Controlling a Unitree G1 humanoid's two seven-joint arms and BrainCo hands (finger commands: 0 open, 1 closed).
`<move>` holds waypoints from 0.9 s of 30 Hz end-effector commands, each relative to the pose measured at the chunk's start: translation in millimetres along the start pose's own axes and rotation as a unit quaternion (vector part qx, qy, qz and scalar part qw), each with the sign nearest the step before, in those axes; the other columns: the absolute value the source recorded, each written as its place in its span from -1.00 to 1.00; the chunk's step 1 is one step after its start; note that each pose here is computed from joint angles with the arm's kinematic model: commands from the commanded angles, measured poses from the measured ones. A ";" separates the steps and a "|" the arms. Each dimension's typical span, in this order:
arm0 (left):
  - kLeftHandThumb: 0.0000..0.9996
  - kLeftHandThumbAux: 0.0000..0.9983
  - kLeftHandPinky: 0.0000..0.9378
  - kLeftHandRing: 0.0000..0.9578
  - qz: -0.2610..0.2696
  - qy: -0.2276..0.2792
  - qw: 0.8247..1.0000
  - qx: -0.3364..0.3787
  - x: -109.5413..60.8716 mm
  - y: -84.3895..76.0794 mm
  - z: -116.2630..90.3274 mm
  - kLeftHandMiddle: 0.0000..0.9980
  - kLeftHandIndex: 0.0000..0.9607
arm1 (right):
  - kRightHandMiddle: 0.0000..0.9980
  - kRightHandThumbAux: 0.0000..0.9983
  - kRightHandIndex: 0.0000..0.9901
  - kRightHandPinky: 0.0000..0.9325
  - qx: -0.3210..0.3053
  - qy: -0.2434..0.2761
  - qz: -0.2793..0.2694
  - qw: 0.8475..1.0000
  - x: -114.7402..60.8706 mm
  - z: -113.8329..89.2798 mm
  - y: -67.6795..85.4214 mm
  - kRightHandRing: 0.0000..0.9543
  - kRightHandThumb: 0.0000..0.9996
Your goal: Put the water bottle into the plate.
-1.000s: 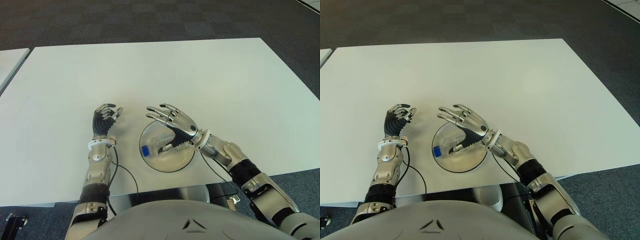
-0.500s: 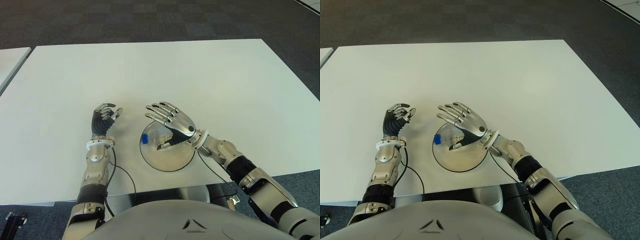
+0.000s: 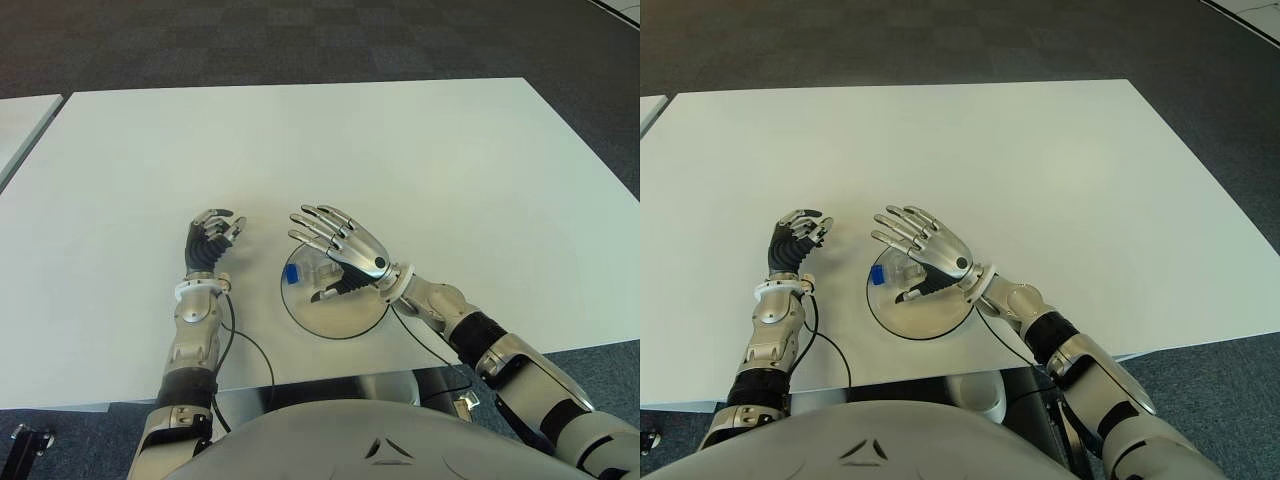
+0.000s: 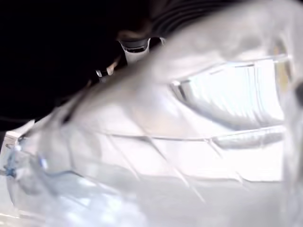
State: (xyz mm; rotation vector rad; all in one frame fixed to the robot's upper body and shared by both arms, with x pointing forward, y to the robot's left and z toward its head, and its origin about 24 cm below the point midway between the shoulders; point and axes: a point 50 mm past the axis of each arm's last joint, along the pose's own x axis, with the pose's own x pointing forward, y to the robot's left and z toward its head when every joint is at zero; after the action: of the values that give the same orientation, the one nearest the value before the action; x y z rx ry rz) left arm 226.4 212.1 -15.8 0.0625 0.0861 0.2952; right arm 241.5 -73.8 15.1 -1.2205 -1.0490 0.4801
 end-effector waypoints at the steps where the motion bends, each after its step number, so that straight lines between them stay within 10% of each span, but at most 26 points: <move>1: 0.42 0.43 0.39 0.41 0.001 0.012 1.000 -0.011 -1.9 -0.7 -4.3 0.39 -0.09 | -1.00 -0.20 -1.00 -1.00 -0.008 0.007 0.003 1.000 -5.4 -2.0 2.4 -1.00 -0.97; 27: 0.42 0.43 0.40 0.40 0.003 0.012 1.000 -0.005 -2.5 0.1 -4.1 0.38 -0.09 | -1.00 -0.10 -1.00 -1.00 0.208 0.094 -0.193 0.954 -4.5 -27.2 -33.0 -1.00 -1.00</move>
State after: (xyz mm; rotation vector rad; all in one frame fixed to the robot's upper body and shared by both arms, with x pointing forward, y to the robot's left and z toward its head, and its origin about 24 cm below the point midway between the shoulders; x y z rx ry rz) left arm 226.0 212.5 -16.2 0.0430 0.0866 0.3037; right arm 257.3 -100.8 41.0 -0.7480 -0.9588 0.2514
